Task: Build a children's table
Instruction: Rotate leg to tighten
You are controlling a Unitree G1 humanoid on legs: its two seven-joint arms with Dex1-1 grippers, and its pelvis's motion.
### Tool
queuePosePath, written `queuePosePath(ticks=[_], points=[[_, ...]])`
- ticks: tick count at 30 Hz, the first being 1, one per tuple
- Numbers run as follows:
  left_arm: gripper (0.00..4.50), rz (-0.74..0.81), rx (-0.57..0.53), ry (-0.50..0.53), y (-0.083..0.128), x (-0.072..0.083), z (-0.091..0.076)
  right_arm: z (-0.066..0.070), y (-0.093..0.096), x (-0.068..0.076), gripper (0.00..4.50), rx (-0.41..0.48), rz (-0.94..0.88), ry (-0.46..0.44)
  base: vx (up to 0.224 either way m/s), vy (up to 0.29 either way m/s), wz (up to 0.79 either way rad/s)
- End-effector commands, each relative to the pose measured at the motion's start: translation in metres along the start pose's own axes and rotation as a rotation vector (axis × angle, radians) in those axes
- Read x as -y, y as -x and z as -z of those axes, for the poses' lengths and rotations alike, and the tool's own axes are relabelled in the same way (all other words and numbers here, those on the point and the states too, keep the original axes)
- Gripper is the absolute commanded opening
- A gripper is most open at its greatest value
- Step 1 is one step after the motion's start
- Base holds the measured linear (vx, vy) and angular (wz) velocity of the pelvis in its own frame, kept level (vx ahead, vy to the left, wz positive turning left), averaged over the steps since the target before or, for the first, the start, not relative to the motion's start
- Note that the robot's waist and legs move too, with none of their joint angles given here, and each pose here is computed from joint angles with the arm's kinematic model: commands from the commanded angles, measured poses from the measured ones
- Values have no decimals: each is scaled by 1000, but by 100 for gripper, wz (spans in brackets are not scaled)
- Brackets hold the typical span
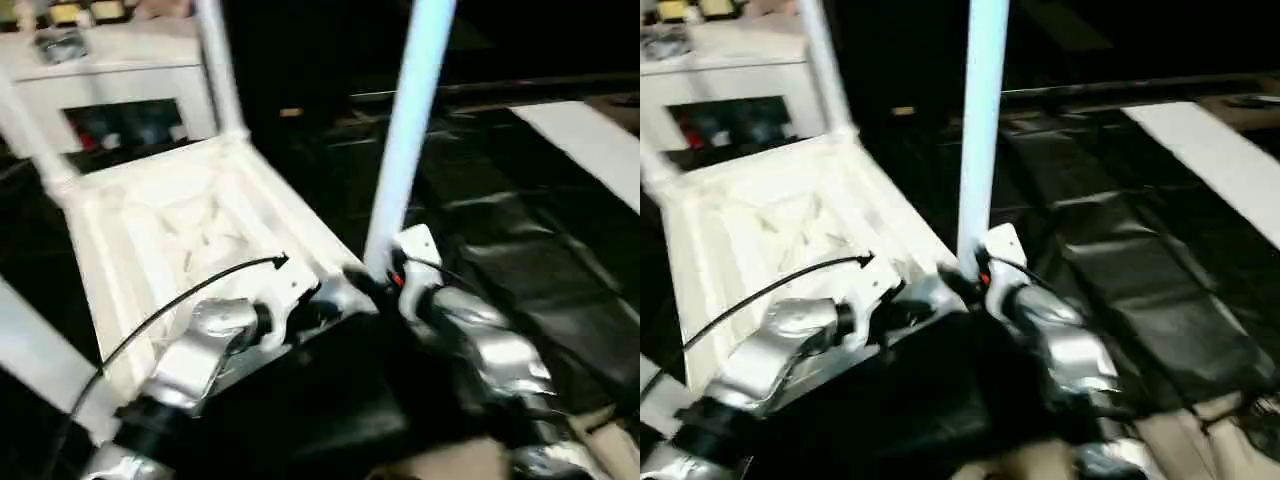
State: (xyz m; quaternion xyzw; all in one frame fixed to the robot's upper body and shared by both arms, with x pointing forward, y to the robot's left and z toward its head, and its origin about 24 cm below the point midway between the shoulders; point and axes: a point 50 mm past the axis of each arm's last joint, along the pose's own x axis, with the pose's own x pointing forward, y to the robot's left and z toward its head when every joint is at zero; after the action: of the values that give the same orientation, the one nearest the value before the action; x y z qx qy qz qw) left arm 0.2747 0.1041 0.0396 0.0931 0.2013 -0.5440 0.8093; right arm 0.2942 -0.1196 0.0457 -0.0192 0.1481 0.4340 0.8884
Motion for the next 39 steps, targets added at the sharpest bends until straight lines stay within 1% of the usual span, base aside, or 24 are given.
queuePosePath(ticks=[1, 3, 8, 10, 14, 15, 18, 19, 21, 23, 26, 28, 30, 33, 39], points=[[0, 147, 34, -64, -4, 12, -11, 0, 5, -18, 332, -13, -226, 48, 71, -44, 12], [0, 192, 15, -71, 4, 11, -7, -1, 21, -17, 332, -39, -322, 94, 73, -39, 9], [0, 269, -12, -88, 17, 9, -3, -2, 43, -11, 332, -93, -445, 133, 26, -10, 2], [0, 297, -20, -91, 21, 8, -2, -3, 47, -9, 332, -109, -470, 149, 0, 0, 0], [0, 351, -32, -84, 27, 9, -1, -6, 51, -7, 332, -131, -516, 161, 0, 0, 0], [0, 357, -45, -88, 29, 8, -1, -7, 52, -6, 332, -148, -529, 179, 0, 0, 0], [0, 363, -51, -87, 31, 6, -1, -7, 53, -5, 332, -157, -540, 183, 0, 0, 0], [0, 364, -48, -88, 31, 6, -1, -7, 54, -4, 317, -157, -544, 182, 0, 0, 0], [0, 375, -49, -86, 32, 7, -2, -7, 54, -4, 317, -167, -559, 190, 0, 0, 0], [0, 378, -51, -88, 32, 7, -1, -7, 54, -4, 288, -170, -562, 193, 0, 0, 0], [0, 379, -52, -89, 32, 7, -1, -6, 53, -5, 270, -171, -568, 189, 0, 0, 0], [0, 379, -51, -86, 32, 8, 0, -4, 53, -8, 238, -174, -580, 184, 0, 0, 0], [0, 379, -51, -83, 32, 8, 1, -2, 52, -10, 233, -176, -589, 178, 0, 0, 0], [0, 378, -51, -83, 32, 8, 1, -1, 52, -11, 212, -177, -593, 176, 0, 0, 0], [0, 334, -35, -79, 30, 5, 0, 2, 51, -13, 204, -167, -561, 151, 0, 0, 0]])
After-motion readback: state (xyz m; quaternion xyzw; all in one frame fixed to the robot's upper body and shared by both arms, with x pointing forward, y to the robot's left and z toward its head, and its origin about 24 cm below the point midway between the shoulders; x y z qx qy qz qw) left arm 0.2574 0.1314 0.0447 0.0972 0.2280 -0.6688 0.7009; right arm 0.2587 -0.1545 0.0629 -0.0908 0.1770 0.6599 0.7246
